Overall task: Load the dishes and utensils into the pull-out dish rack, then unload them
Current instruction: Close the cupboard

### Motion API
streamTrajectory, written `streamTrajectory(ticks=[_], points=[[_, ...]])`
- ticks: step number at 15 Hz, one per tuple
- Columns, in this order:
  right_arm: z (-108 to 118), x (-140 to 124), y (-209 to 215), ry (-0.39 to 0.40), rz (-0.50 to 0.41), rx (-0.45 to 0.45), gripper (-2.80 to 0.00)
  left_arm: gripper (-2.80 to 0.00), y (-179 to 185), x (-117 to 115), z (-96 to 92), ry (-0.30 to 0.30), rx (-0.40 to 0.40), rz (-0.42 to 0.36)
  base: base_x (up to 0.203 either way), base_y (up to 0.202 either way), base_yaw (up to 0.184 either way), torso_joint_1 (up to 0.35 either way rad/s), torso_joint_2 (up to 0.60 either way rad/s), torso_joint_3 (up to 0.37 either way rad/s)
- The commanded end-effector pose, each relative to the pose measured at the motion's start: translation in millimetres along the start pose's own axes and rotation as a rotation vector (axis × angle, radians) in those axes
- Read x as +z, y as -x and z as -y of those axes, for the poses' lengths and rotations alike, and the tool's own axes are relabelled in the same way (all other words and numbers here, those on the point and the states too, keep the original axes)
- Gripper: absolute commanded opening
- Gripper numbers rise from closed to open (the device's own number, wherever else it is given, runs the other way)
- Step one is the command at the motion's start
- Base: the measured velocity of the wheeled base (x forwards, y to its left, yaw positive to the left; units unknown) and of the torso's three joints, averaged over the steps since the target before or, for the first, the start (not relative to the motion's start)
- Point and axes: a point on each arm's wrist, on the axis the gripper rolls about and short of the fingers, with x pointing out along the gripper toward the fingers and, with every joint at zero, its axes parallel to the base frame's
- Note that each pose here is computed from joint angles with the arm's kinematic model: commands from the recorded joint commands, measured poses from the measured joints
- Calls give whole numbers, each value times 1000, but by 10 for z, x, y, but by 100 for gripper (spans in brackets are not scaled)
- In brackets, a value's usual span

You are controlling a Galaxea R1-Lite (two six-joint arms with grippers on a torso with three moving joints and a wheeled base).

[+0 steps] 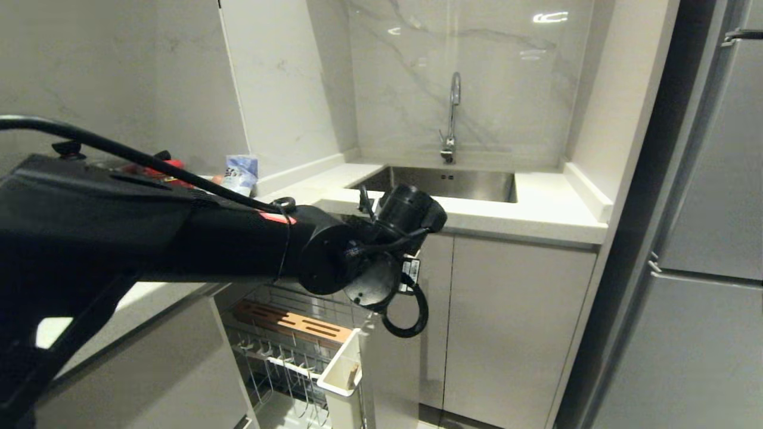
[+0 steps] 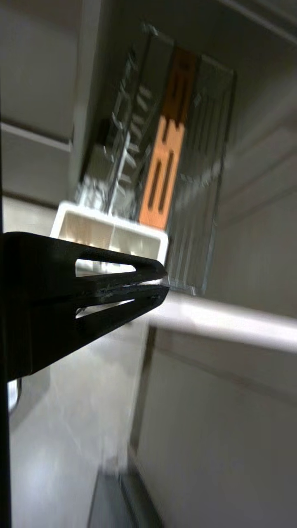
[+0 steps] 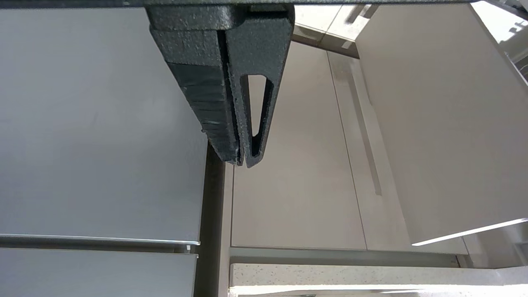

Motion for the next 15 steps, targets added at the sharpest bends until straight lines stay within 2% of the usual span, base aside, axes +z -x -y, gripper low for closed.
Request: streamTrajectory(ticks=[1,4,5,7,9,15], points=[[1,-73,-15,0,-24,1,-280,-280,160,20,69,5,-58,15,0,0,0,0,0,0],[1,-73,-15,0,-24,1,-280,-280,81,-102,201,-9,-188,-70,0,0,0,0,0,0],[1,-73,-15,0,-24,1,-280,-280,12,-179,238,-34,-212,-127,0,0,0,0,0,0],[1,-73,-15,0,-24,1,-280,-280,-136,-285,258,-73,-185,-199,0,0,0,0,0,0],[1,-73,-15,-1,-24,1,-280,-280,-316,-351,254,-82,-156,-236,0,0,0,0,0,0],[1,-73,-15,0,-24,1,-280,-280,-566,-370,162,-84,-100,-261,0,0,0,0,0,0]])
